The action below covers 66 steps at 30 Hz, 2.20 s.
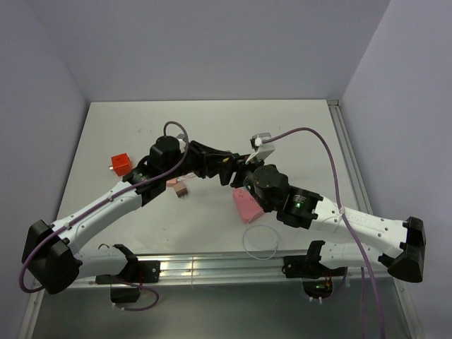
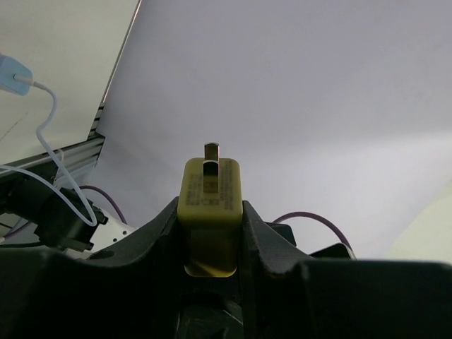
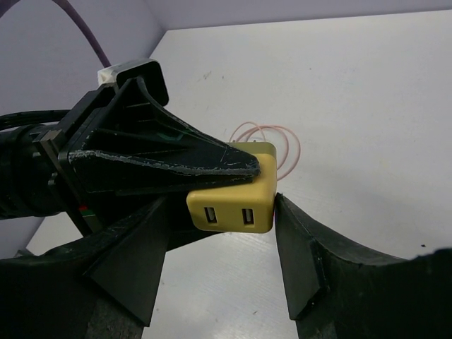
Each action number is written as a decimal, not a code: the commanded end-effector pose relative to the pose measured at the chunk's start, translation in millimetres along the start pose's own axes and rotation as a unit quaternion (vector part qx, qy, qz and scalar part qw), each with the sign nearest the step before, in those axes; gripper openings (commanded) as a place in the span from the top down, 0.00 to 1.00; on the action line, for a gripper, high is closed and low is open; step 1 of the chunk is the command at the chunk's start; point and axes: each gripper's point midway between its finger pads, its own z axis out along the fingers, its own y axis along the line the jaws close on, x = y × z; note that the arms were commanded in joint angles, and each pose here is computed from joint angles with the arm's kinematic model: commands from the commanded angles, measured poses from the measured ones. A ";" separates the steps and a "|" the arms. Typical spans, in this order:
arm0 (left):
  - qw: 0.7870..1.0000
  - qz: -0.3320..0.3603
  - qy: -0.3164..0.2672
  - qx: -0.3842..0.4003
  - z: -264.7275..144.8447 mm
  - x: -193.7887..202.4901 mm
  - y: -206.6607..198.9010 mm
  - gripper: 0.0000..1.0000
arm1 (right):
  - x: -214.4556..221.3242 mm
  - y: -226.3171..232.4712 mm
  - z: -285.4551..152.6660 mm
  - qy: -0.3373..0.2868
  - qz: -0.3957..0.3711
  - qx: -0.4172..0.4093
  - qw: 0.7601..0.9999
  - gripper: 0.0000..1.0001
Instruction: Insert the plug
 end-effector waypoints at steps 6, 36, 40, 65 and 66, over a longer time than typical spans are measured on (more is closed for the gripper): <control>0.999 0.008 0.028 0.020 -11.7 20.3 -13.7 1.00 | -24.4 20.3 9.6 -0.033 0.013 -0.010 0.999 0.37; 0.922 0.320 -0.040 -0.214 1.9 -53.2 172.4 0.12 | -26.0 -126.1 -60.4 0.118 0.050 0.164 0.978 1.00; 0.936 0.317 -0.012 -0.150 21.9 -30.3 191.3 0.18 | -25.1 -131.7 -62.0 0.125 0.052 0.160 0.978 1.00; 0.975 0.151 0.049 -0.153 82.5 -31.8 278.6 0.25 | 8.3 -139.8 -8.3 0.271 0.085 0.176 0.942 1.00; 0.975 0.151 0.051 -0.154 84.1 -31.9 280.3 0.30 | 11.7 -141.0 -8.2 0.282 0.084 0.181 0.939 1.00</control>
